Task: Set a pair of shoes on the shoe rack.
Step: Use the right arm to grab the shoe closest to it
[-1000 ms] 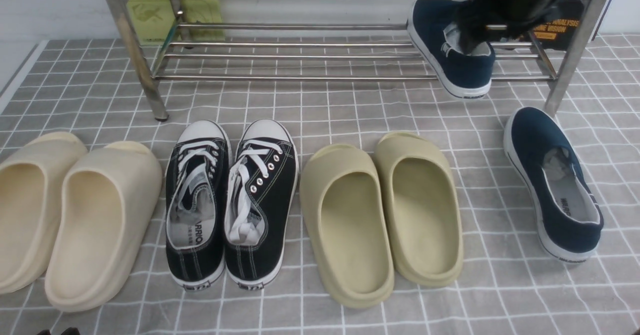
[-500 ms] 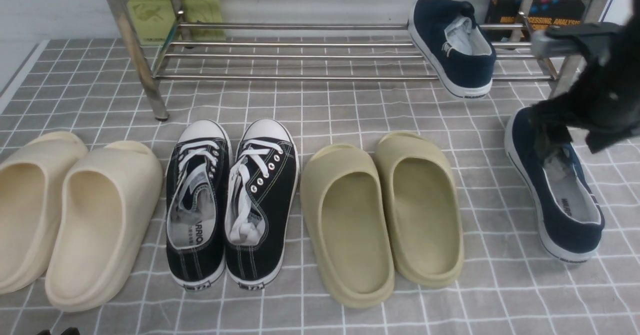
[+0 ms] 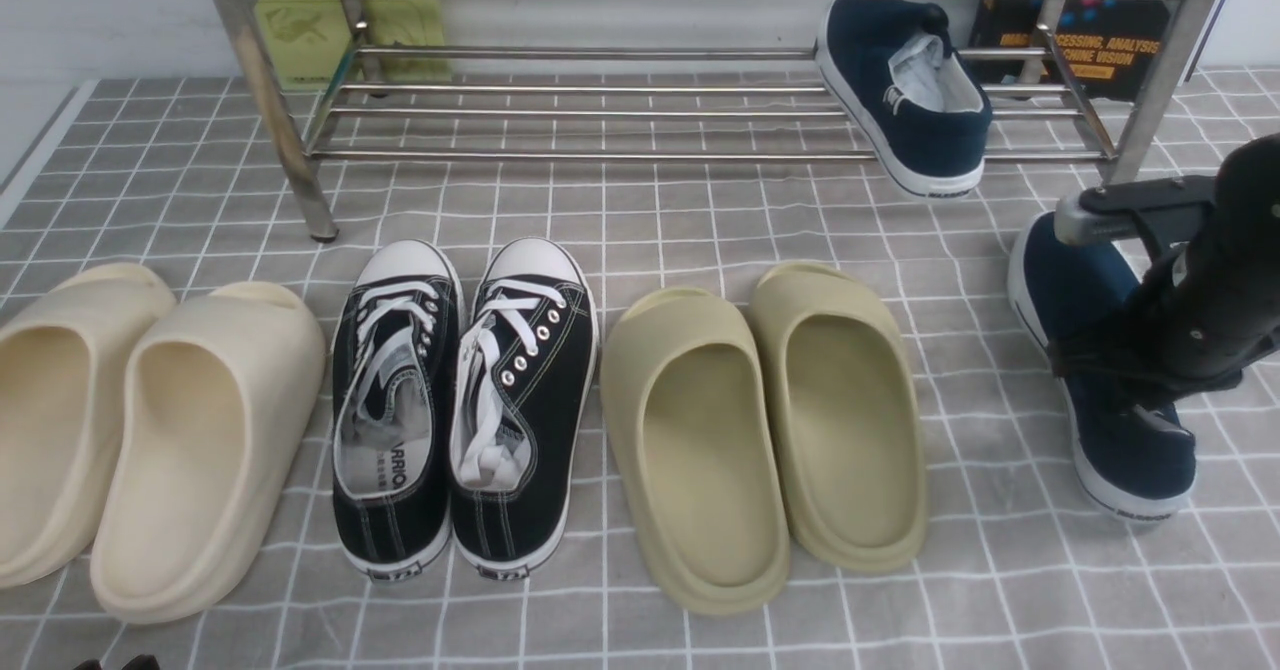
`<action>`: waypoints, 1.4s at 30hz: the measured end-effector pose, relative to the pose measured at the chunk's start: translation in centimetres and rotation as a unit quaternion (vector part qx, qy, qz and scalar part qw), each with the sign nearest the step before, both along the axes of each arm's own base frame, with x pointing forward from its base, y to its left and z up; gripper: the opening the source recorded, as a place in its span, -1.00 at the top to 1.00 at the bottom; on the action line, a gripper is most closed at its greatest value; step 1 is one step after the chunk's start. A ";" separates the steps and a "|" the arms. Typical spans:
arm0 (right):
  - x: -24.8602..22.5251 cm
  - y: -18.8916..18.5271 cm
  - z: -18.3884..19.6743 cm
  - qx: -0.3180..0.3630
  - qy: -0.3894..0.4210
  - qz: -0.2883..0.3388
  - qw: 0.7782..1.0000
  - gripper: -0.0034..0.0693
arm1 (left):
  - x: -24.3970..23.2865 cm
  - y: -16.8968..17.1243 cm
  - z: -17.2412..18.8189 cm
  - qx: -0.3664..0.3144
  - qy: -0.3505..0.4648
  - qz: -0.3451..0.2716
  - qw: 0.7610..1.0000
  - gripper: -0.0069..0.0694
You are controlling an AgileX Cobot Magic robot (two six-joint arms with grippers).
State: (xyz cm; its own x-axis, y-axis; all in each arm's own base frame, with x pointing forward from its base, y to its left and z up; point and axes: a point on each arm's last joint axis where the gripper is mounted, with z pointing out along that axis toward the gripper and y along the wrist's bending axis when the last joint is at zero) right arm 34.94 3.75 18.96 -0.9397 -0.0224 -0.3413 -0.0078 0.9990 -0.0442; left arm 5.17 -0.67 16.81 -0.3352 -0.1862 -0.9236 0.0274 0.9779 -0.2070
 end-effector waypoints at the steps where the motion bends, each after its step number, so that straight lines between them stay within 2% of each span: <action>1: 0.1 0.0 -0.1 0.000 0.000 0.000 1.000 0.74 | 0.0 0.0 0.0 0.000 0.000 0.000 1.000 0.20; 5: 0.0 -0.1 0.0 -0.001 -0.001 0.001 1.000 0.77 | 0.0 0.0 0.0 0.000 0.000 0.000 1.000 0.20; 13: -1.4 0.0 4.3 0.012 -0.058 0.002 0.998 0.76 | 0.0 0.0 0.0 0.000 0.000 0.000 1.000 0.20; 16: -1.5 0.0 4.8 0.016 -0.067 -0.003 0.998 0.70 | 0.0 0.0 0.0 0.000 0.000 0.000 1.000 0.20; 19: -1.5 0.0 4.8 0.017 -0.067 -0.004 0.998 0.32 | 0.0 0.0 0.0 0.000 0.000 0.000 1.000 0.20; 20: -1.5 0.0 4.8 0.017 -0.067 -0.004 0.998 0.29 | 0.0 0.0 0.0 0.000 0.000 0.000 1.000 0.20; 23: -1.5 0.2 4.9 0.024 -0.072 -0.005 0.997 -0.30 | 0.0 0.0 0.0 0.000 0.000 0.000 1.000 0.20; 24: -1.5 0.3 4.9 0.025 -0.072 -0.005 0.997 -0.36 | 0.0 0.0 0.0 0.000 0.000 0.000 1.000 0.20; 26: -1.3 1.0 4.9 0.040 -0.082 -0.004 0.996 -0.65 | 0.0 0.0 0.0 0.000 0.000 0.000 1.000 0.20; 28: -1.0 1.8 4.2 0.053 -0.081 -0.002 0.995 -0.78 | 0.0 0.0 0.0 0.000 0.000 0.000 1.000 0.20; 30: -0.6 2.3 3.2 0.060 -0.071 -0.004 0.996 -0.81 | 0.0 0.0 0.0 0.000 0.000 0.000 1.000 0.20; 32: -0.2 2.6 1.4 0.058 -0.050 -0.004 0.997 -0.74 | 0.0 0.0 0.0 0.000 0.000 0.000 1.000 0.20; 33: 0.0 2.7 0.7 0.057 -0.042 -0.004 0.997 -0.67 | 0.0 0.0 0.0 0.000 0.000 0.000 1.000 0.20; 34: 0.3 2.7 -0.3 0.055 -0.030 -0.006 0.998 -0.50 | 0.0 0.0 0.0 0.000 0.000 0.000 1.000 0.20; 35: 0.3 2.7 -0.7 0.054 -0.025 -0.006 0.998 -0.50 | 0.0 0.0 0.0 0.000 0.000 0.000 1.000 0.20; 36: 0.4 2.8 -1.1 0.053 -0.020 -0.006 0.998 -0.37 | 0.0 0.0 0.0 0.000 0.000 0.000 1.000 0.20; 40: 0.3 2.8 -1.0 0.050 -0.015 -0.004 0.999 0.60 | 0.0 0.0 0.0 -0.001 0.000 0.000 1.000 0.20; 41: 0.1 2.9 -0.7 0.050 -0.012 -0.003 0.999 0.75 | 0.0 0.0 0.0 -0.001 0.000 0.000 1.000 0.20; 42: -0.3 2.8 -0.1 0.048 -0.008 0.002 0.999 0.82 | 0.0 0.0 0.0 -0.001 0.000 0.000 1.000 0.20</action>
State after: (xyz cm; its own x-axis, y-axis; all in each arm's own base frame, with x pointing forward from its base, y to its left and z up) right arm 34.61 6.57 18.88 -0.9341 0.0067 -0.3569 -0.0126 0.9986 0.0519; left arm 5.16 -0.68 16.81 -0.3353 -0.1879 -0.9232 0.0271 0.9776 -0.2089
